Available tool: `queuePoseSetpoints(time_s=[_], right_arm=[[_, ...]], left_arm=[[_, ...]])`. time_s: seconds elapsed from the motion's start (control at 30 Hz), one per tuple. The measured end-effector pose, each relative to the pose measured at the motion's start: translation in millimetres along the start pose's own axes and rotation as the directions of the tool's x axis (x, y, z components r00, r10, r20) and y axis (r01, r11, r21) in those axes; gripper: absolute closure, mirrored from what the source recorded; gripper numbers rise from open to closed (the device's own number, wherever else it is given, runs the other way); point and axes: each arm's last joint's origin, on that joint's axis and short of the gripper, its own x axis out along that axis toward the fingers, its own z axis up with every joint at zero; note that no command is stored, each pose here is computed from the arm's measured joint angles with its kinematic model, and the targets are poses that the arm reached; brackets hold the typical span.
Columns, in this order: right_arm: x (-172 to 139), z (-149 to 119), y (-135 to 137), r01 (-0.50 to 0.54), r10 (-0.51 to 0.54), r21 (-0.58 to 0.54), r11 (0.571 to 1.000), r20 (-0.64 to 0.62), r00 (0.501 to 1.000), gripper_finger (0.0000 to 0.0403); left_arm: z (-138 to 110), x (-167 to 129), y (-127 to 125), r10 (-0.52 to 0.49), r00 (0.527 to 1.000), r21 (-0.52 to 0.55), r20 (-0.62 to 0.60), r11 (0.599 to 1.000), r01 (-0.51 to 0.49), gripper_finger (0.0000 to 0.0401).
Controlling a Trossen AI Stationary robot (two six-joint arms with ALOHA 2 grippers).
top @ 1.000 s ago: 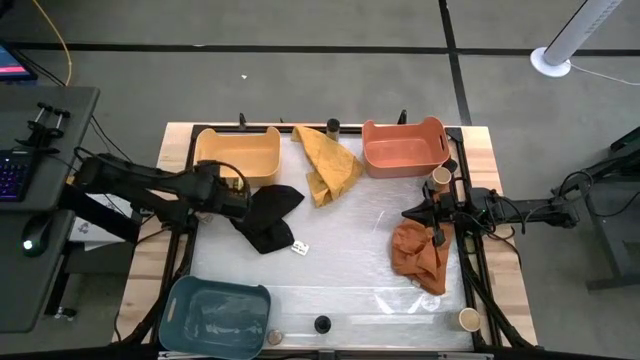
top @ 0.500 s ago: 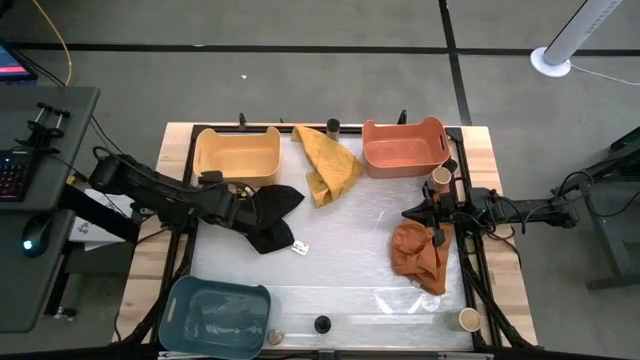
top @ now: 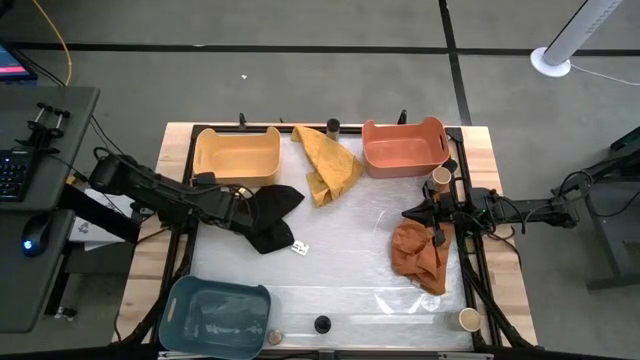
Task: Sort spices by type
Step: Put the left gold seasoning bottle into the yellow bin
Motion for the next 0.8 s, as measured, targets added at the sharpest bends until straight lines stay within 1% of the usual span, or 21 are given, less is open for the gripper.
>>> queuePoseSetpoints(time_s=[0.13,0.33,0.47,0.6,0.73,0.8], right_arm=[[0,0,0,0.000,0.000,0.000,1.000,0.000,1.000,0.0402],[0,0,0,-0.001,0.001,0.000,1.000,0.000,1.000,0.0402],[0,0,0,-0.001,0.001,0.000,1.000,0.000,1.000,0.0402],[0,0,0,0.000,0.000,0.000,1.000,0.000,1.000,0.0402],[0,0,0,0.000,0.000,0.000,1.000,0.000,1.000,0.0402],[0,0,0,0.000,0.000,0.000,1.000,0.000,1.000,0.0402]], left_arm=[[-1,-7,0,-0.019,1.000,0.008,-0.024,1.000,0.020,0.0401],[1,-22,-5,-0.106,0.993,-0.021,-0.049,0.994,0.105,0.0401],[4,-30,-8,-0.154,0.988,-0.037,-0.031,0.988,0.153,0.0401],[3,-34,-15,-0.239,0.971,-0.039,-0.018,0.971,0.238,0.0401],[1,-35,-26,-0.328,0.944,-0.052,-0.023,0.944,0.326,0.0401],[2,-36,-31,-0.357,0.934,-0.030,-0.021,0.934,0.356,0.0401]])
